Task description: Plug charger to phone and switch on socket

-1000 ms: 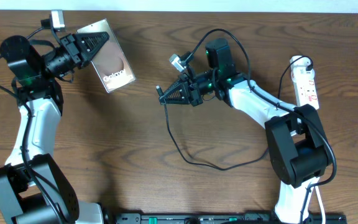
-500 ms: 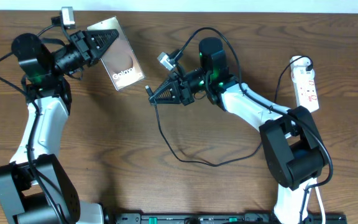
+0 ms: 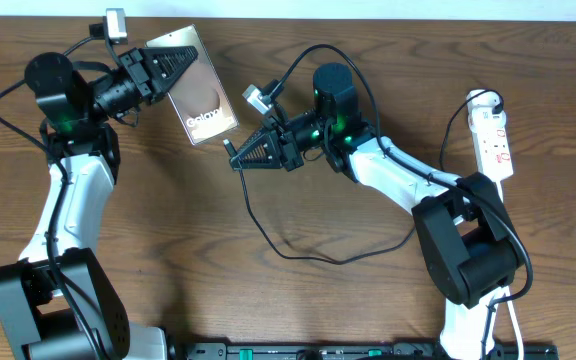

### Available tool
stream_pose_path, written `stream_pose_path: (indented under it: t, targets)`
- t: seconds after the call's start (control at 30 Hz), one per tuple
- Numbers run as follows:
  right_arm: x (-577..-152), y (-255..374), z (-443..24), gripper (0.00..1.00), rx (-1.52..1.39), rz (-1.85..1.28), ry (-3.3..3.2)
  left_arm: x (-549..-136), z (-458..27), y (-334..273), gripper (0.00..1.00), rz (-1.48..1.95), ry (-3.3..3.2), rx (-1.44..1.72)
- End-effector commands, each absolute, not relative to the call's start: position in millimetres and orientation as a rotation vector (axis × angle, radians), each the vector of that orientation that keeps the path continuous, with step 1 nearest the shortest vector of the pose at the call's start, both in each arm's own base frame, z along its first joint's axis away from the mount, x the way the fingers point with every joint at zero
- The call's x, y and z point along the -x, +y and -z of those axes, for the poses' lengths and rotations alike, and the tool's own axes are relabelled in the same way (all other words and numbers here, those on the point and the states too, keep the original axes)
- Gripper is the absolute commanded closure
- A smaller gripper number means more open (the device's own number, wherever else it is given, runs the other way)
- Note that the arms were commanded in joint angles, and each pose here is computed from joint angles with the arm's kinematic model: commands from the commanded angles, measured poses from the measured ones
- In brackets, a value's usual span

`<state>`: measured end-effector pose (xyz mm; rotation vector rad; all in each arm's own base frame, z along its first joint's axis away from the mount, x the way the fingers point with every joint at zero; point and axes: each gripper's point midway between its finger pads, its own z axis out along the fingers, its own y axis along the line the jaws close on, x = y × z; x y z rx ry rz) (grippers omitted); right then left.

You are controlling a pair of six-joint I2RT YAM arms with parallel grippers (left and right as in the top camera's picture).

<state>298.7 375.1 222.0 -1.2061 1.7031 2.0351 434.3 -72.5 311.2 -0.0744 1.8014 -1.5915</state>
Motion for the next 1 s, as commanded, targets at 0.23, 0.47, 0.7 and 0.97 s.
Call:
stream_pose_path:
  t: [0.23,0.47,0.7,0.97]
  targets:
    - [-300.7,379.0,-222.3,0.99,1.184,-2.044,1.727,-431.0,-327.9,-83.1,0.92,1.589,1.775,0.039]
    - [-301.3,379.3,-222.5,0.99,1.182,-2.04,1.725,-430.5,-327.9,-85.2,0.93,1.593,1.777,0.034]
    - [-302.7,380.0,-223.1,0.99,1.167,-2.04,1.736,-430.1,-327.9,-85.5,0.92,1.595,1.778,0.031]
    - [-304.2,380.6,-222.9,0.99,1.156,-2.035,1.741,-429.1,-327.8,-89.0,0.93,1.607,1.783,0.03]
